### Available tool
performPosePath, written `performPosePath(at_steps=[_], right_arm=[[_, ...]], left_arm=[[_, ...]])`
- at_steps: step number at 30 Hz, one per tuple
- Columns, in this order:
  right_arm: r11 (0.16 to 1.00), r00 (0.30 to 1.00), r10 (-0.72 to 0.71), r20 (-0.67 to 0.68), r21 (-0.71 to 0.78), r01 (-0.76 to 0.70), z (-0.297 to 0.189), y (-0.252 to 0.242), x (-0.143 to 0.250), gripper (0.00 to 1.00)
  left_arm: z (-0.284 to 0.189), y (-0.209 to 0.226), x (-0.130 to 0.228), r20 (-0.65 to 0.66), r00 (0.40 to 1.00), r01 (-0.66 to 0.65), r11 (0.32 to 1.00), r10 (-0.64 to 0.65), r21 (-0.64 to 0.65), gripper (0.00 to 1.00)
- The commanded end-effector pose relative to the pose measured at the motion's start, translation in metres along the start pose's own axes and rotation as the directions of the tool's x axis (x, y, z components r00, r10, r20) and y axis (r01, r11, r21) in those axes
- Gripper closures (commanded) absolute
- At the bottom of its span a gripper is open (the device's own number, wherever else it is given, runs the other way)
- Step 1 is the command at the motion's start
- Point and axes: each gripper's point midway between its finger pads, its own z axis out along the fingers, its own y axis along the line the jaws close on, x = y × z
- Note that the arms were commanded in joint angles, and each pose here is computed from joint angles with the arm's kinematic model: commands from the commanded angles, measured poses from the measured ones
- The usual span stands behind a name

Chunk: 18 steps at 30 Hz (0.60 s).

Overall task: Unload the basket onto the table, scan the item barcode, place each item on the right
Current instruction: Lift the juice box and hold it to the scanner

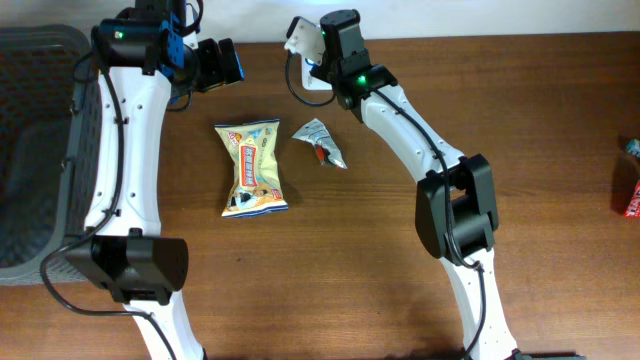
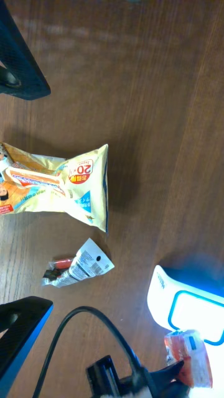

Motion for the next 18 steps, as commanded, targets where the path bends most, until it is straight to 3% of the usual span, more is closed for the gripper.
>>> performPosePath(at_steps=[1, 12, 16, 18], right_arm=[[0.987, 0.988, -0.153, -0.009, 0.036, 0.154, 0.002, -0.006, -0.002, 0.96], [0.926, 0.928, -0.369, -0.055, 0.068, 0.372, 0.001, -0.014, 0.000, 0.96], [0.934, 0.937, -0.346, -0.052, 0.074, 0.349, 0.001, -0.015, 0.000, 0.96], [0.960, 0.963, -0.265, -0.043, 0.083, 0.268, 0.001, -0.017, -0.001, 0.96]], left_arm=[[-0.004, 0.004, -0.002, 0.012, 1.000, 0.011, 1.000, -0.011, -0.011, 0.01], [-0.005, 0.004, -0.002, 0.013, 1.000, 0.012, 1.000, -0.012, -0.010, 0.01], [-0.005, 0.004, -0.002, 0.013, 1.000, 0.012, 1.000, -0.012, -0.010, 0.01], [-0.005, 0.004, -0.002, 0.013, 1.000, 0.012, 1.000, -0.012, -0.010, 0.01]])
